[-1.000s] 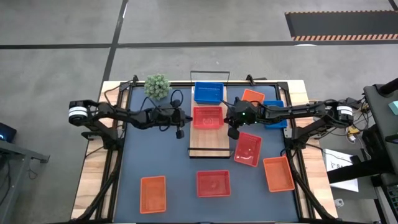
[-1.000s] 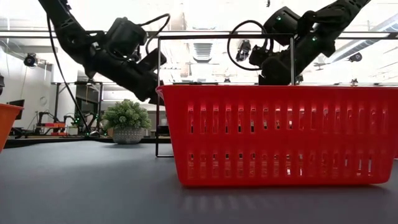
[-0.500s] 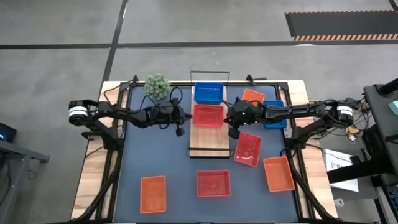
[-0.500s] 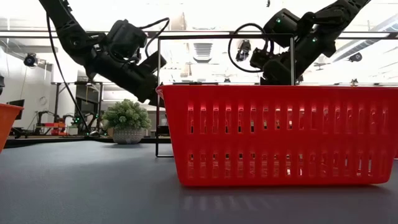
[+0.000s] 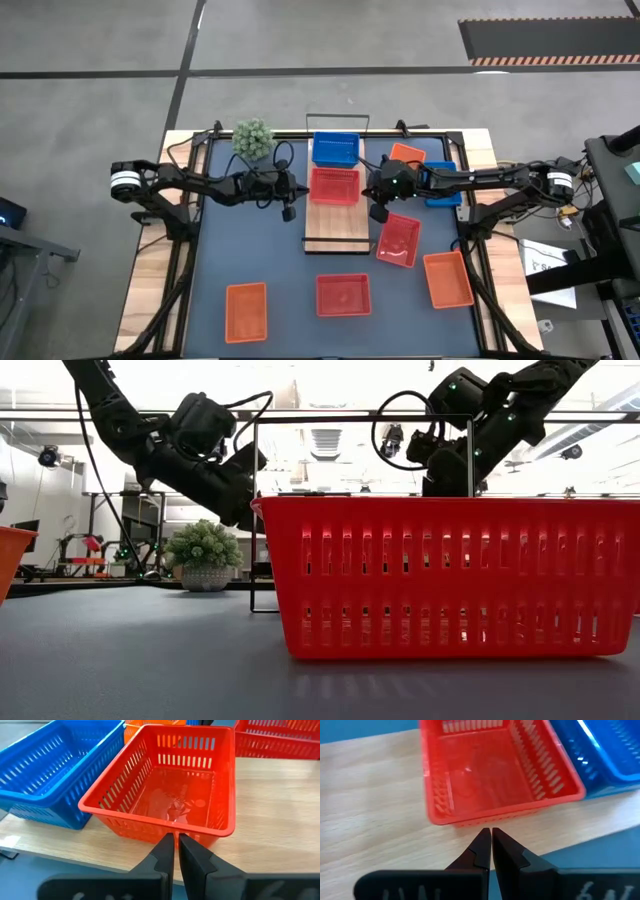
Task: Stack baskets on shelf by color
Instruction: Put the left red bin on the shelf
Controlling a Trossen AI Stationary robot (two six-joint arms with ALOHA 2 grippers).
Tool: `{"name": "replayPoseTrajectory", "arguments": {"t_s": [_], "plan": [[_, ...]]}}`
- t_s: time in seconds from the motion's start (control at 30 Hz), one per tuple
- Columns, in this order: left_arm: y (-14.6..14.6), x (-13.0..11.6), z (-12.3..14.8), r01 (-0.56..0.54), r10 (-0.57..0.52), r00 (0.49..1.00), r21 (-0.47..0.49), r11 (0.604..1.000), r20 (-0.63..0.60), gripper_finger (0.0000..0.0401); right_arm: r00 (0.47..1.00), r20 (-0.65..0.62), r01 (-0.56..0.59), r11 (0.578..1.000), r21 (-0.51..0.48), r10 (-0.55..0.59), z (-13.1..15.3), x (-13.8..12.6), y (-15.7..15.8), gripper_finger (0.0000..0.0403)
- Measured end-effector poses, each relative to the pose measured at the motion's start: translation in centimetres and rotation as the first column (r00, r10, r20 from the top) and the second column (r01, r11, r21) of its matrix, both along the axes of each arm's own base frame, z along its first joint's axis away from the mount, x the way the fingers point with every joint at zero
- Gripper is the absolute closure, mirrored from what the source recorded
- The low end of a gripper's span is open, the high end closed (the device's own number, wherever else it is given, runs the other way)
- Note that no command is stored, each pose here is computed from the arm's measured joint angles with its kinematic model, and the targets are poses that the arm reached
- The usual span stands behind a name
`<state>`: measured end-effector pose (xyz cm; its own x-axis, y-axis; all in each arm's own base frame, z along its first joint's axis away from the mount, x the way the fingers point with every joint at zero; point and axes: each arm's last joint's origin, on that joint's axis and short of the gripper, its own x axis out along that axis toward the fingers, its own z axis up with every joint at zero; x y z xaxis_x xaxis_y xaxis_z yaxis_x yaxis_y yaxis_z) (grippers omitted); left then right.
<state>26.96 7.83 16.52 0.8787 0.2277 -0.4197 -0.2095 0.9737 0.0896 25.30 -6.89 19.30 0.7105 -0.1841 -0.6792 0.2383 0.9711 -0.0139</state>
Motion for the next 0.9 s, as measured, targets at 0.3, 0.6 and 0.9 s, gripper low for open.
{"name": "replayPoseTrajectory", "arguments": {"t_s": [0.3,0.6,0.9], "plan": [[-0.5,0.1,0.0,0.020,-0.020,1.000,-0.004,1.000,0.002,0.0391,0.998,0.005,0.055,0.995,-0.078,-0.055,0.1,0.2,-0.4,0.0394],[-0.9,0.3,0.1,0.036,-0.036,0.999,-0.002,0.999,0.014,0.0391,0.998,0.056,0.047,0.993,-0.106,-0.041,0.5,0.5,-0.5,0.0394],[-1.1,0.0,0.0,0.040,-0.041,0.999,-0.013,0.999,-0.026,0.0391,0.998,0.057,0.047,0.993,-0.106,-0.041,1.1,0.1,-0.3,0.0394]]}}
